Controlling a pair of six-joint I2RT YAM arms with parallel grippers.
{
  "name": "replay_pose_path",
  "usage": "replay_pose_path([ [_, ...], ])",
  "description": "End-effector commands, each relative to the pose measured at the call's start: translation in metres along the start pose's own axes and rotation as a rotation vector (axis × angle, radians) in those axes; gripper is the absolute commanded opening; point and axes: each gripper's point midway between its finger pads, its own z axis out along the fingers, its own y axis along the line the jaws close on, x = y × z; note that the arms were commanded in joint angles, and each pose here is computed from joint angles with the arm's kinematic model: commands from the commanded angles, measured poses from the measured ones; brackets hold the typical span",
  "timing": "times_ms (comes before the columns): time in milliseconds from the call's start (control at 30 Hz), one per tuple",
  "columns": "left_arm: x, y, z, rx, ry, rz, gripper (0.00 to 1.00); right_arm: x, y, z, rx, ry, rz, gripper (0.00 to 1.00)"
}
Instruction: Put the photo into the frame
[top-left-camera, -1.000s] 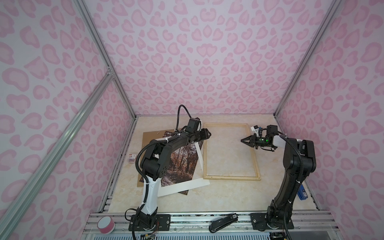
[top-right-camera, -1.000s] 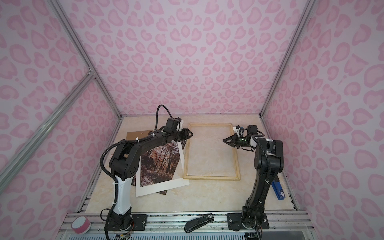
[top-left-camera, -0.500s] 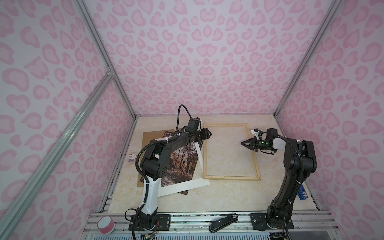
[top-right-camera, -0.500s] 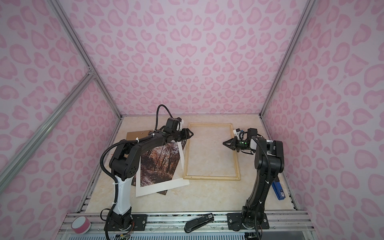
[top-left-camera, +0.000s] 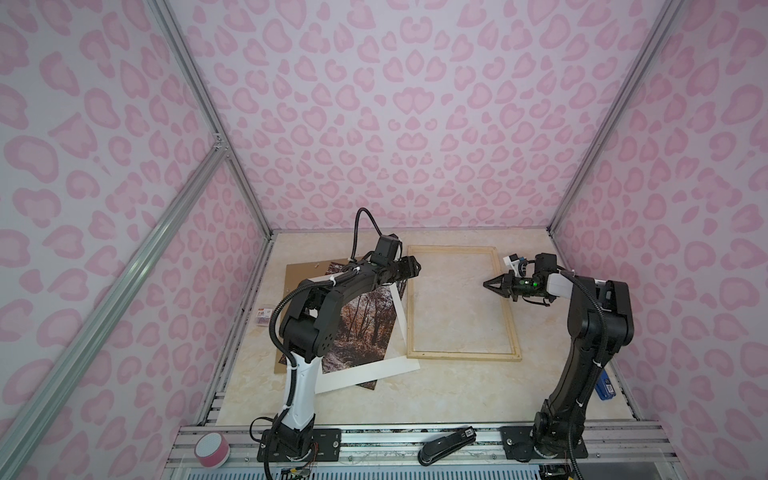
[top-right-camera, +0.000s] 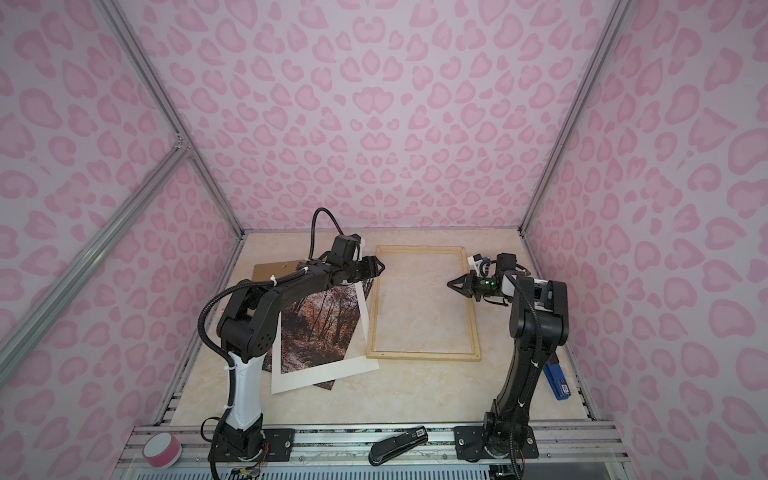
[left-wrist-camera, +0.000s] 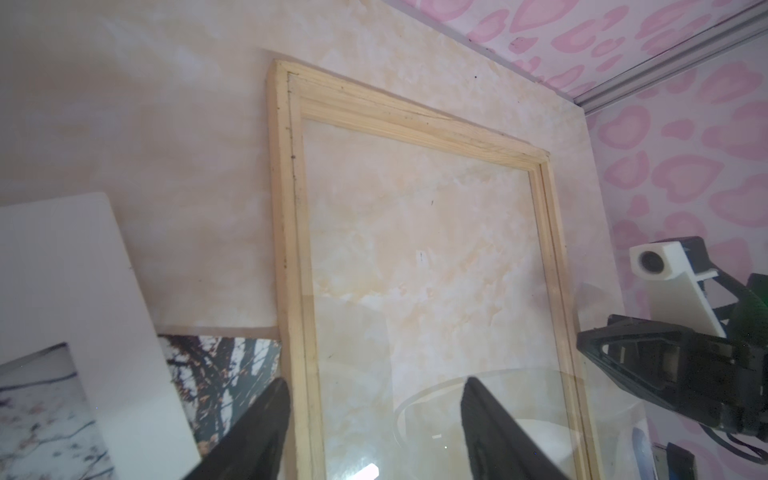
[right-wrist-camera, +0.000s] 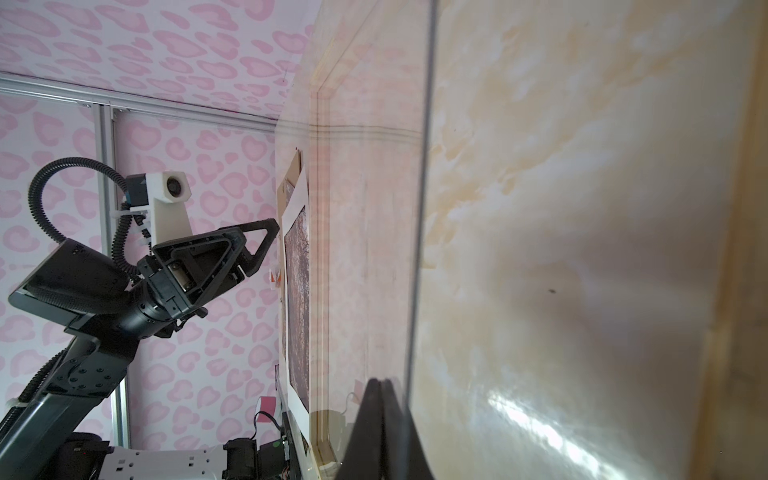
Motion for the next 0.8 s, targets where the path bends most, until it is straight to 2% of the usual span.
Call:
replay_pose_path([
  [0, -0.007, 0.002, -0.011, -0.028, -0.025, 0.017, 0.67, 0.001, -0.005, 0.001, 0.019, 0.008, -0.010, 0.00],
  [433, 0.001, 0.003, -0.004, -0.009, 0.001, -0.012, 0.58, 0.009, -0.013, 0.003, 0.022, 0.022, 0.008, 0.00],
  [767, 0.008, 0.015, 0.002, -0.052, 0.014, -0.044, 0.50, 0.012, -0.016, 0.002, 0.038, 0.030, 0.013, 0.00],
])
